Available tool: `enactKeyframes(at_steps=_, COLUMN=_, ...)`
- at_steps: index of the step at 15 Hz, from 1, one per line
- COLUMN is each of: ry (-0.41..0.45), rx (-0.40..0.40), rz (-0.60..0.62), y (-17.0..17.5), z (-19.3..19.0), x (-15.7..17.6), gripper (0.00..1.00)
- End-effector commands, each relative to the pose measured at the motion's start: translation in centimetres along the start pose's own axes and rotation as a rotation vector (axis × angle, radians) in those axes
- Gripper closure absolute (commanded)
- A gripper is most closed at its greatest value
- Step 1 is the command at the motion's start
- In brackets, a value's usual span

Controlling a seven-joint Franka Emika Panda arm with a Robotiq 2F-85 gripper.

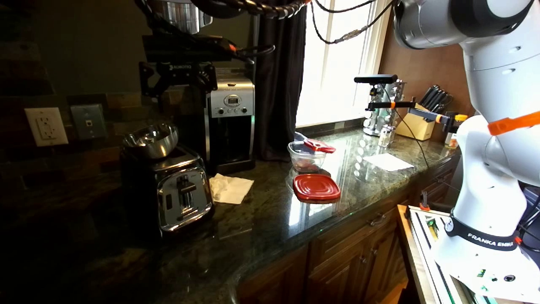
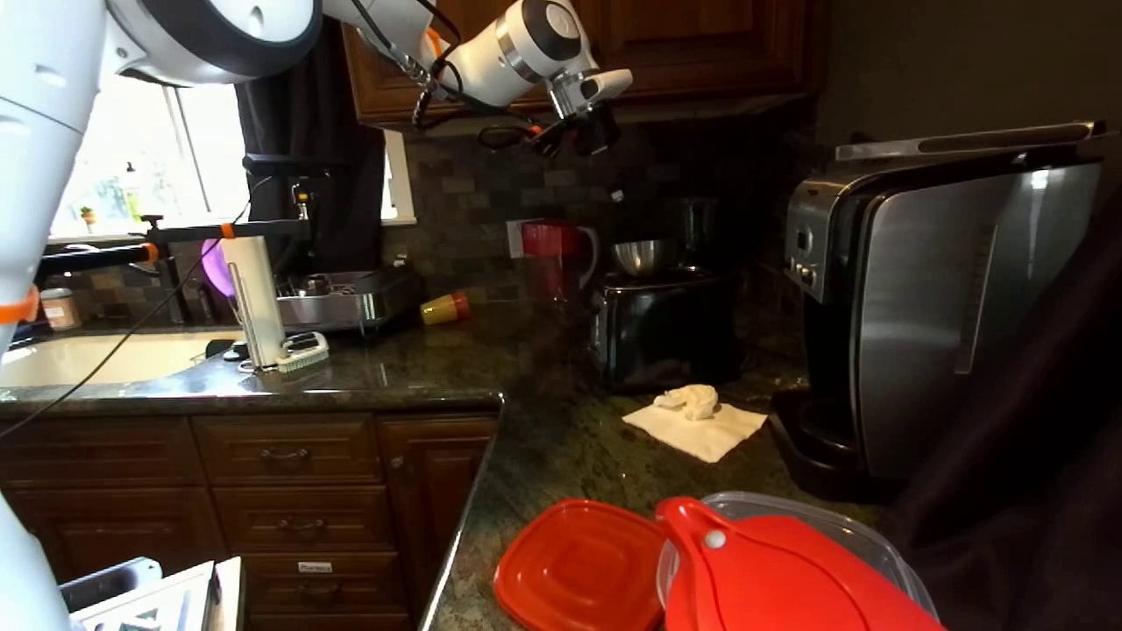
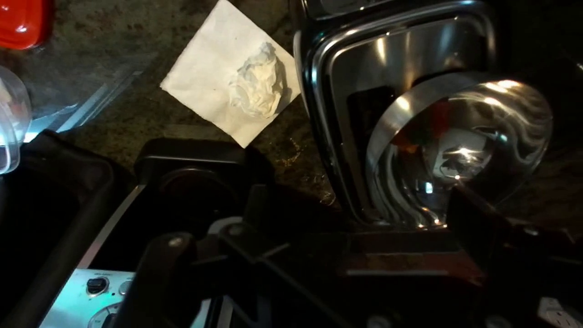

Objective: Put the bowl on the left counter

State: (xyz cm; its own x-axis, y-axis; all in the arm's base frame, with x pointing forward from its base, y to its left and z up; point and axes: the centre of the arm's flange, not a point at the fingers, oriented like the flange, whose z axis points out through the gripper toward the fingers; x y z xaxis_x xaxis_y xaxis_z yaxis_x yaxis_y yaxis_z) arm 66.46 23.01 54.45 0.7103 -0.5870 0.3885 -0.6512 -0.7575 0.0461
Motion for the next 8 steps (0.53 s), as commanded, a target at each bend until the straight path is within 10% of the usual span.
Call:
enactKeyframes(at_steps=1, ry=-0.001, rx=0.002, rz=0.001, y=0.0, z=0.0, x=0.1, gripper=0.0)
enactKeyframes(at_steps=8, ry=0.016, rx=0.046, rz=-0.018, y=-1.9, z=3.8, x=-0.5, gripper=0.0)
